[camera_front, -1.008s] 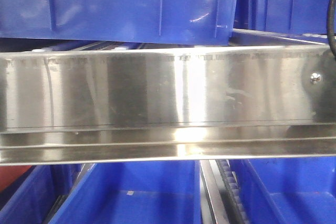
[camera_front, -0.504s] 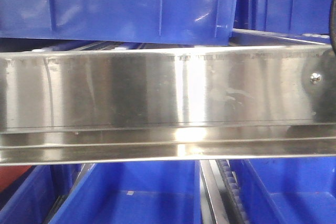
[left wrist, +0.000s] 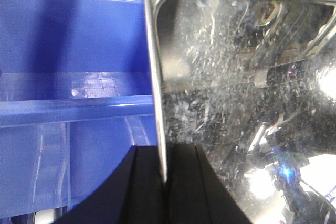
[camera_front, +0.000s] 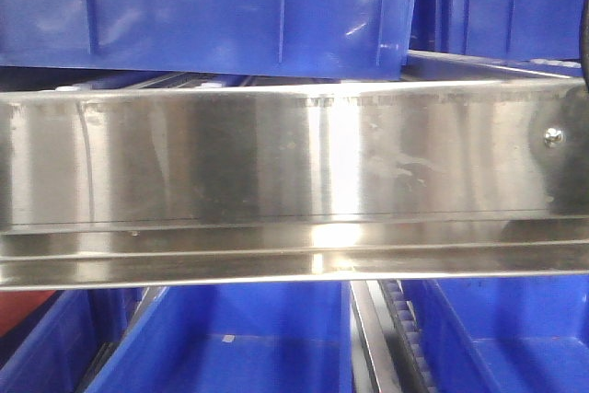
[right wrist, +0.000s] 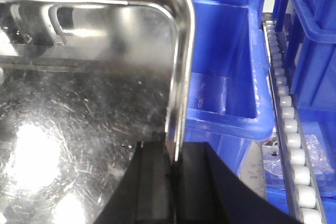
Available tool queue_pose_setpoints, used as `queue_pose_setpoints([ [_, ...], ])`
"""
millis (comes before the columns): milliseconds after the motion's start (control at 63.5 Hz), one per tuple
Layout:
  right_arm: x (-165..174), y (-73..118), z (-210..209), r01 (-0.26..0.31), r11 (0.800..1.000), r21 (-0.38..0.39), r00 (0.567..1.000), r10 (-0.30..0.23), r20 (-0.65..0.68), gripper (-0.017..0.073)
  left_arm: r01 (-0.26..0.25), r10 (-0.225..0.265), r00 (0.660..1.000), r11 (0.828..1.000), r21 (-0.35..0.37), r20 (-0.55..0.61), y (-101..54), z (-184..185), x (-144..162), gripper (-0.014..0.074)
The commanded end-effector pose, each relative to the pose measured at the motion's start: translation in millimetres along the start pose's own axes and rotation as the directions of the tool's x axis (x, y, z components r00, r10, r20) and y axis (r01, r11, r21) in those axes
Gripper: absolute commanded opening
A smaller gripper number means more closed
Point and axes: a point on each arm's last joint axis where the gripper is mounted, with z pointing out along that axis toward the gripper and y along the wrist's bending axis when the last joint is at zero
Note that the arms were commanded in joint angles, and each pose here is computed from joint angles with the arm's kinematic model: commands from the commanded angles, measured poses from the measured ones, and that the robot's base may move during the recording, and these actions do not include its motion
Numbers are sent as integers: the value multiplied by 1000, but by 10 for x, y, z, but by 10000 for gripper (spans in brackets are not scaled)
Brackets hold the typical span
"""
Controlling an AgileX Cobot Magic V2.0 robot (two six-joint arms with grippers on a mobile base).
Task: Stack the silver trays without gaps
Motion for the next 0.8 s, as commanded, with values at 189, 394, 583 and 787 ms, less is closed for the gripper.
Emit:
queue_pose_setpoints([
  [189,-118,173,-67,-12,989,-150,993,30,117,-69,50,-57,995,995,85,84,-117,-61,-105,-19],
  [394,-120,174,-67,-12,988,-151,992,30,118,-69,50,-57,995,995,85,84,-117,-61,-105,-19],
  [583,-120,174,-67,-12,988,-151,992,30,118,-69,50,-57,995,995,85,84,-117,-61,-105,-19],
  [787,-120,174,-67,-12,988,-151,992,30,118,-69,50,-57,995,995,85,84,-117,-61,-105,-19],
])
